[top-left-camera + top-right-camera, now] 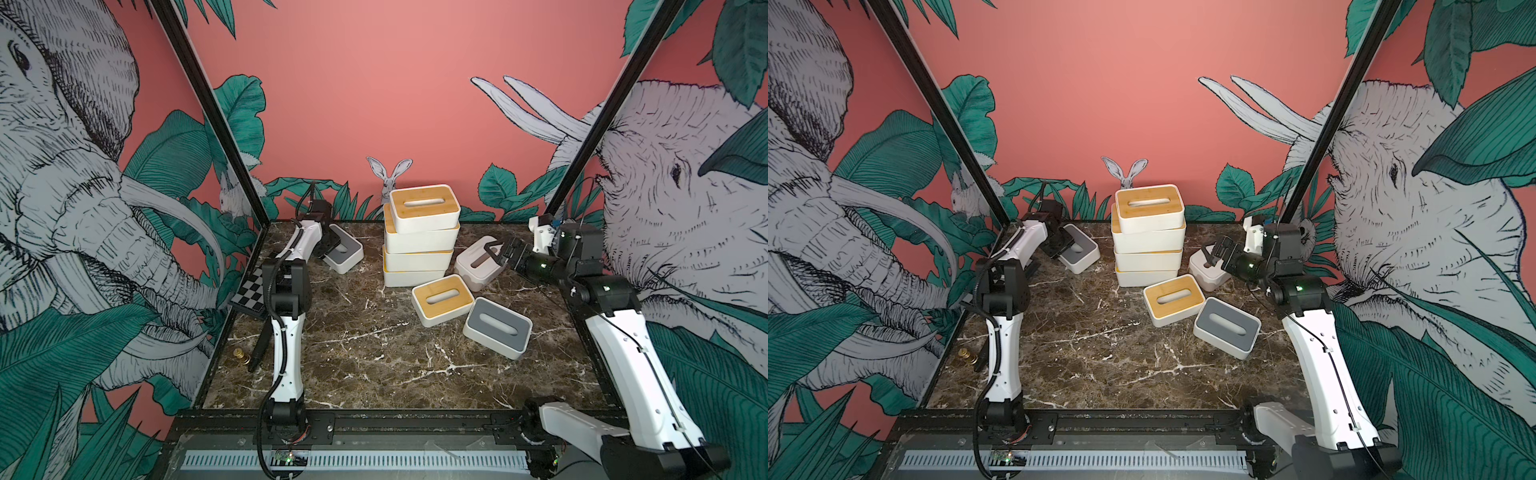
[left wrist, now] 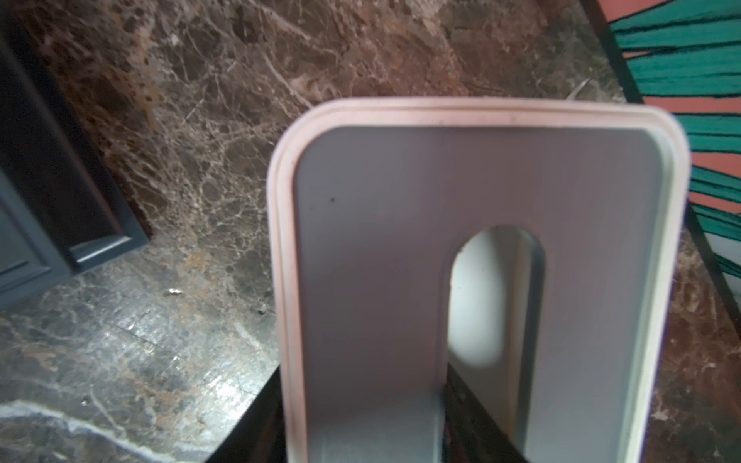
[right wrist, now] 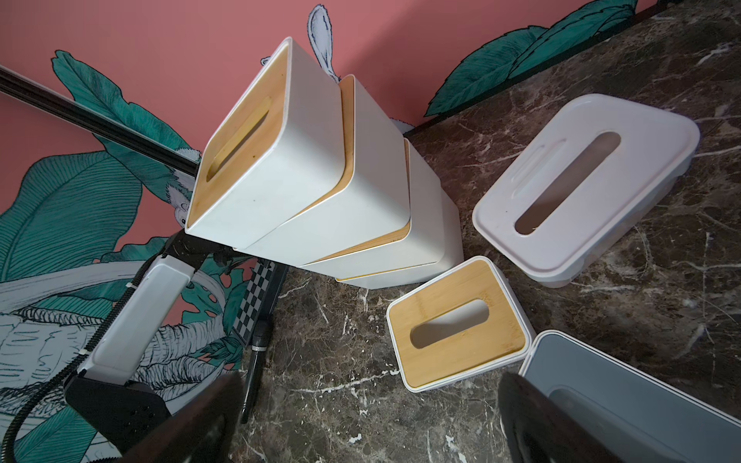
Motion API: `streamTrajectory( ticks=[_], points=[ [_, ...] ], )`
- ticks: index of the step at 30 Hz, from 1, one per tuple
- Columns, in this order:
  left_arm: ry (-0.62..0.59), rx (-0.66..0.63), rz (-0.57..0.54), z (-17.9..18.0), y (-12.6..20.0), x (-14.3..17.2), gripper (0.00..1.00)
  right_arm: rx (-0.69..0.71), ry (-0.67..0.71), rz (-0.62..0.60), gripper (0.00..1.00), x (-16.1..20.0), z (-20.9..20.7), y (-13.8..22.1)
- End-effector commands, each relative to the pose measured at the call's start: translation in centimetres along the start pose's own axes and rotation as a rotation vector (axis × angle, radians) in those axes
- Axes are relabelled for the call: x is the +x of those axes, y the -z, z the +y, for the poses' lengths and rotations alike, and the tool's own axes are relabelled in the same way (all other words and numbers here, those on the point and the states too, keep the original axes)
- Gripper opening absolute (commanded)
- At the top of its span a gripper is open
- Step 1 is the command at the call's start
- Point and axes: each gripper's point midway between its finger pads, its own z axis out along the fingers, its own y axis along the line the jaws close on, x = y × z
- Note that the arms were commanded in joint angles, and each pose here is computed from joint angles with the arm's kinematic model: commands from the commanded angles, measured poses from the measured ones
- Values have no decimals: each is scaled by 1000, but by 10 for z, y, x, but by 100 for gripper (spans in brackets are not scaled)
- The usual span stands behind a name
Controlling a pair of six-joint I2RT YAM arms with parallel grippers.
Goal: Stack the tissue boxes
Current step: Pick up the tissue box from the center of the board.
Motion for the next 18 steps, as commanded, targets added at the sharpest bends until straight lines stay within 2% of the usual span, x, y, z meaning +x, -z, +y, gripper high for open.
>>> streamTrajectory(
  ticks=[1, 7, 14, 18],
  points=[
    [12, 4, 6, 4, 8, -1, 50, -43, 14, -44, 99, -9, 10, 3],
    [18, 17, 31, 5, 12, 4, 48, -43, 21, -44, 99, -9, 10, 3],
    [65, 189, 43, -10, 60, 15, 47, -79, -6, -30, 99, -1, 7, -7],
    [117, 249, 44, -2, 87, 27, 46, -119, -11, -55, 99, -2, 12, -8]
  ],
)
